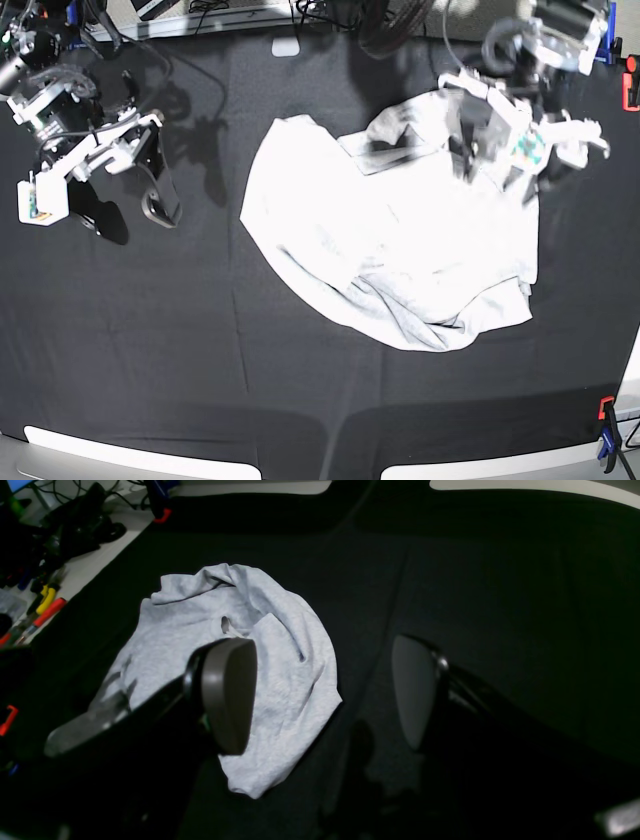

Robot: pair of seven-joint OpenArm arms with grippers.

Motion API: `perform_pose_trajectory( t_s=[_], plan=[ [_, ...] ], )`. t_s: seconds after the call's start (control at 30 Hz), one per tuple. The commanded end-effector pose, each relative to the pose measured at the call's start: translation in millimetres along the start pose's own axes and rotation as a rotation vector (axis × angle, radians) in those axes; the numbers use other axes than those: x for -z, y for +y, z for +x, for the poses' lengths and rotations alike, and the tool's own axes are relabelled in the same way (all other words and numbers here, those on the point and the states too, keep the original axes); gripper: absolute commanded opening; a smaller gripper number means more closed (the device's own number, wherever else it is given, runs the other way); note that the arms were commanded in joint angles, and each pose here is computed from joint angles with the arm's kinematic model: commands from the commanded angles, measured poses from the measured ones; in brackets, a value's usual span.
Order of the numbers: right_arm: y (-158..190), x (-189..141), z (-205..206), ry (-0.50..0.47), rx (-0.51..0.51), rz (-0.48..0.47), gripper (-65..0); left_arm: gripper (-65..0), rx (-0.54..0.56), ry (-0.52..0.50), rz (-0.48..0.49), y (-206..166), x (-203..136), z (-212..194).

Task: Layout the t-shirt on the table in an organized manner, then fold the t-shirt properly
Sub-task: 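Move both grippers from rest toward the crumpled white t-shirt, then lower the right gripper onto the shirt and pinch a fold of fabric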

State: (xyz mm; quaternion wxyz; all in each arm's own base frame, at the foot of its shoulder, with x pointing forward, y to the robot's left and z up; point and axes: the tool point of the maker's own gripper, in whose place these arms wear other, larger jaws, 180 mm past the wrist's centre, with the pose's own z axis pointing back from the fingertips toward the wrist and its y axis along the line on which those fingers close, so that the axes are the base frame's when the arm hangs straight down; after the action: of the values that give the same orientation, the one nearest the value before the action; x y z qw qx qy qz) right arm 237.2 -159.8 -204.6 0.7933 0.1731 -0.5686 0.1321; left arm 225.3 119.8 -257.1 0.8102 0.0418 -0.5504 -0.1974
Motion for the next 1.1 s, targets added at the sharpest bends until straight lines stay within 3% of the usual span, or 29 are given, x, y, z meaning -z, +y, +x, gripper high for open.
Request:
perform_pose_trajectory(
  t_s=[0.0,0.2,0.43,0.63,0.83,0.97,1.07],
  plan=[
    [1,1,17,-0.057,-0.03,0.009,-23.5,-28.1,0.008,-0.052,0.023,7,2,16],
    [-23,16,36,-0.094,-0.088,-0.051,-23.5,-28.1,0.019,-0.153,0.067,25,17,51],
    [-46,59,-14,0.033,0.069,-0.014,-23.5,-28.1,-0.103,-0.129,-0.024,11,21,50],
    [-13,113,-89,0.256,0.103,0.119,-23.5,-28.1,-0.108,-0.123,-0.029,10,21,49],
    [31,158,-105,0.309,0.019,0.244,-23.5,-28.1,-0.108,-0.123,-0.029,11,21,49],
    [78,185,-90,0.279,-0.055,0.327,-23.5,-28.1,-0.108,-0.123,-0.029,11,21,49],
    [103,207,-73,0.241,-0.105,0.308,-23.5,-28.1,-0.108,-0.123,-0.029,10,21,49]
  ],
)
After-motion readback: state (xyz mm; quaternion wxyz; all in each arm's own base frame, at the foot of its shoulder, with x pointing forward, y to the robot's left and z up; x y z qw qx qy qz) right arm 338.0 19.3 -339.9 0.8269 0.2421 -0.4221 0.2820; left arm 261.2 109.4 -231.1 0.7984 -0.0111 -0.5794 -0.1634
